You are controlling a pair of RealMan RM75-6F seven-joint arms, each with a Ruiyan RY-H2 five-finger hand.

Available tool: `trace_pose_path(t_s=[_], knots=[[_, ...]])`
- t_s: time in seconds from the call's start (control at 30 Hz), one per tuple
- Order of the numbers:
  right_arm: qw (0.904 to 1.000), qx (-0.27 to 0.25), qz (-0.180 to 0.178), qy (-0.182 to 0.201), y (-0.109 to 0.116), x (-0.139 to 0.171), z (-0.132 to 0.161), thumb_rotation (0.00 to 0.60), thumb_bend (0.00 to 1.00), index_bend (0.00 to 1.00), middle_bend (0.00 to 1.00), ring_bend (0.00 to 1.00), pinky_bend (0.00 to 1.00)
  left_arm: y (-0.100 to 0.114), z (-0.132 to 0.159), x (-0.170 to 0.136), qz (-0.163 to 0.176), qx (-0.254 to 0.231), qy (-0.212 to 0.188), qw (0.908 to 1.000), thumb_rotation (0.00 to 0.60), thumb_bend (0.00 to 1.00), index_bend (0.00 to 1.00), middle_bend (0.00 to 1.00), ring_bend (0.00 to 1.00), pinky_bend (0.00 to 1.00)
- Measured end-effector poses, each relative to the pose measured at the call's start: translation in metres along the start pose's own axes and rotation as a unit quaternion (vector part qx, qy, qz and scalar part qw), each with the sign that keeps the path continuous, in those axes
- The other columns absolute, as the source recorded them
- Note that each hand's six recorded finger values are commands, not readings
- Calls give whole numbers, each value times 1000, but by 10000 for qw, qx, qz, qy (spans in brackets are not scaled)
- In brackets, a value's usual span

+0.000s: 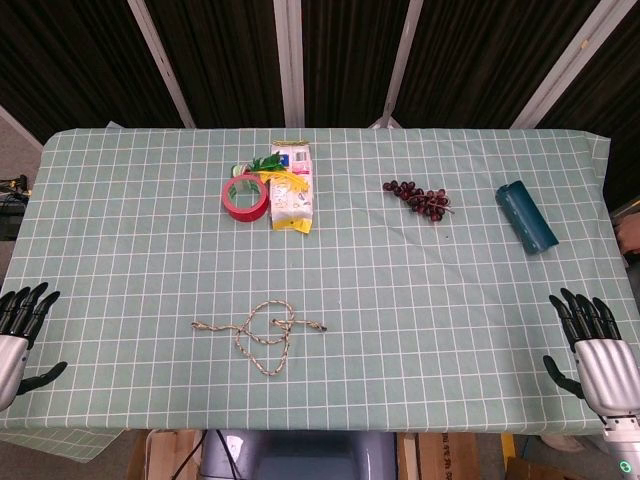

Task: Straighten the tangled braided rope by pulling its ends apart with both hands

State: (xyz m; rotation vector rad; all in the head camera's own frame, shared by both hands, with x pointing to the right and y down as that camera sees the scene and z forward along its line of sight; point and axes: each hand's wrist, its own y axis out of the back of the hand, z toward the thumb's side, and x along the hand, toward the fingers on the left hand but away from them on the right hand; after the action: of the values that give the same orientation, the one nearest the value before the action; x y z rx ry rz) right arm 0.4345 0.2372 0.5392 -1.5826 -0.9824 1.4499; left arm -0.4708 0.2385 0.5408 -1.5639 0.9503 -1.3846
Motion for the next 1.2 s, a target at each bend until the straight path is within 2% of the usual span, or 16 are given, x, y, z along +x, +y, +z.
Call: trace_pose_path(t_s=[0.3, 0.47, 0.57, 0.73, 0.87, 1.0, 1.2], knots=[[9999, -105, -7, 92, 0, 0, 6, 600, 349, 0, 0, 0, 0, 1, -1, 0, 13, -7, 6, 10000, 600, 74, 2, 0, 0, 0], [9986, -333, 12, 404, -2, -1, 25, 600, 351, 0, 0, 0, 0, 1, 0, 0, 30, -15, -11, 10000, 600, 74, 3, 0, 0, 0], [9971, -542, 147, 515, -8, -2, 37, 600, 351, 2, 0, 0, 0, 1, 1, 0, 25, 9, -30, 10000, 600, 74, 3, 0, 0, 0], [9924, -924, 491, 650, -21, -9, 61, 600, 350, 119, 17, 0, 0, 2, -1, 1, 47, 2, -16, 10000, 600, 74, 2, 0, 0, 0], [9855, -1308, 770, 762, -35, -22, 90, 600, 350, 238, 89, 0, 0, 2, -1, 1, 59, 7, -8, 10000, 600, 74, 2, 0, 0, 0], [9801, -1458, 954, 948, -50, -34, 123, 600, 351, 338, 124, 0, 0, 1, -1, 2, 34, 43, -14, 10000, 600, 74, 3, 0, 0, 0], [9729, -1621, 1172, 1161, -76, -49, 170, 600, 349, 416, 141, 0, 0, 2, -1, 3, 71, 45, -26, 10000, 600, 74, 9, 0, 0, 0]])
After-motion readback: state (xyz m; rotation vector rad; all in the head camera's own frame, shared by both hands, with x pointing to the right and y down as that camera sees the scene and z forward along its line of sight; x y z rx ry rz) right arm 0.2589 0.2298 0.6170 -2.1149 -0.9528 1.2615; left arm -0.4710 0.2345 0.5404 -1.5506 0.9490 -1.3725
